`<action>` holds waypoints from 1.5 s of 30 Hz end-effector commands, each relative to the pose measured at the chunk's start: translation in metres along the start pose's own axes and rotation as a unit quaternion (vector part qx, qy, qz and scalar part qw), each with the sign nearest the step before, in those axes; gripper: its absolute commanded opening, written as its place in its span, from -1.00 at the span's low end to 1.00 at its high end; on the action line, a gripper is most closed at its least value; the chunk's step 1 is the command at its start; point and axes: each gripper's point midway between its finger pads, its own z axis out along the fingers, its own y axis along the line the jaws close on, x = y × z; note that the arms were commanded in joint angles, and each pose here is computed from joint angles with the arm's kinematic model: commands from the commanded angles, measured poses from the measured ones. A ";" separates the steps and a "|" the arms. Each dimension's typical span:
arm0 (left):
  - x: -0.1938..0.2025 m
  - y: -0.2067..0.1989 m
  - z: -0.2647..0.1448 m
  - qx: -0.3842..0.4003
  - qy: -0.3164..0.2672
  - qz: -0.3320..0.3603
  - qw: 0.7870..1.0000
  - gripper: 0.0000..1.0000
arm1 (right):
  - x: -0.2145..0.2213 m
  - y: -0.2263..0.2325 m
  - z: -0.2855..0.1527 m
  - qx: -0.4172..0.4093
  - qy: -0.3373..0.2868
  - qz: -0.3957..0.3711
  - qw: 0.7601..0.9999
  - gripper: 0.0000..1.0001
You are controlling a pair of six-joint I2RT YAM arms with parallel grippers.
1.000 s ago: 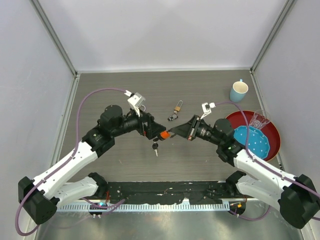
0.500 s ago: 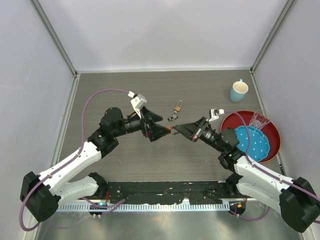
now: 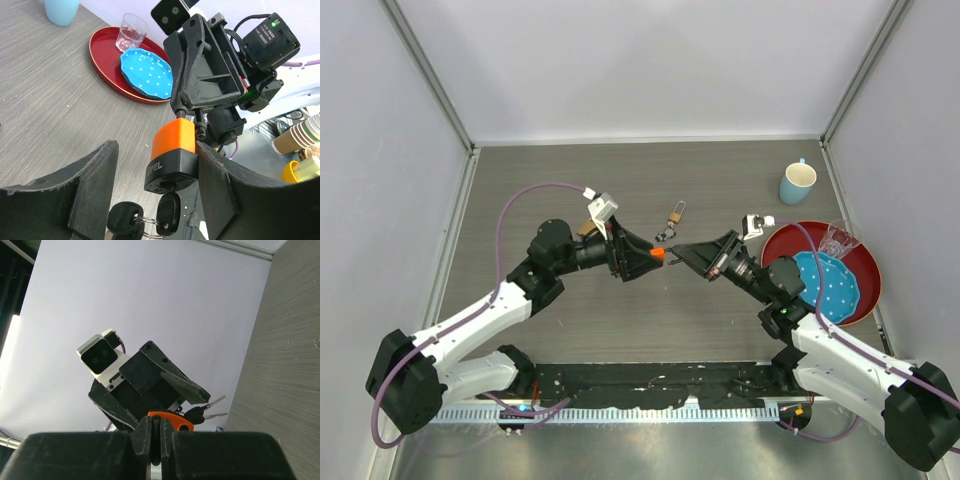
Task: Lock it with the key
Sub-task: Pick up the lock from the center of the board, then lock the lock.
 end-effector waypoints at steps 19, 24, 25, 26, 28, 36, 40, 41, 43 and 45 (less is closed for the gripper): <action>-0.023 -0.007 0.009 0.020 -0.043 -0.002 0.999 -1.00 | -0.011 0.041 0.007 -0.035 -0.011 -0.036 0.999 -0.83; -0.026 0.004 0.009 -0.020 -0.030 -0.011 0.999 -1.00 | -0.022 0.028 0.005 0.039 -0.025 -0.141 0.989 0.29; -0.021 0.009 0.009 -0.032 -0.019 -0.019 0.999 -1.00 | -0.022 0.012 0.001 0.081 -0.021 -0.147 0.986 0.42; -0.025 0.010 0.010 -0.037 -0.017 -0.019 0.999 -1.00 | -0.029 0.021 -0.001 0.083 -0.033 -0.185 0.979 0.52; -0.019 0.014 0.010 -0.047 0.001 -0.026 0.999 -1.00 | -0.034 0.010 -0.008 0.128 -0.033 -0.207 0.969 0.75; -0.018 0.027 0.004 -0.056 0.041 -0.053 0.996 -1.00 | -0.050 -0.002 -0.020 0.214 -0.013 -0.311 0.926 0.86; -0.025 0.021 -0.009 -0.034 0.047 -0.073 0.996 -1.00 | -0.038 -0.014 -0.015 0.218 0.045 -0.325 0.919 0.84; -0.027 0.022 -0.014 -0.028 0.049 -0.078 0.995 -1.00 | -0.036 -0.012 -0.013 0.211 0.056 -0.329 0.919 0.81; -0.031 0.015 -0.022 -0.015 0.050 -0.086 0.995 -1.00 | -0.030 -0.012 -0.009 0.198 0.082 -0.345 0.914 0.78; -0.034 0.013 -0.032 -0.005 0.049 -0.093 0.994 -1.00 | -0.019 -0.010 -0.003 0.171 0.117 -0.347 0.915 0.70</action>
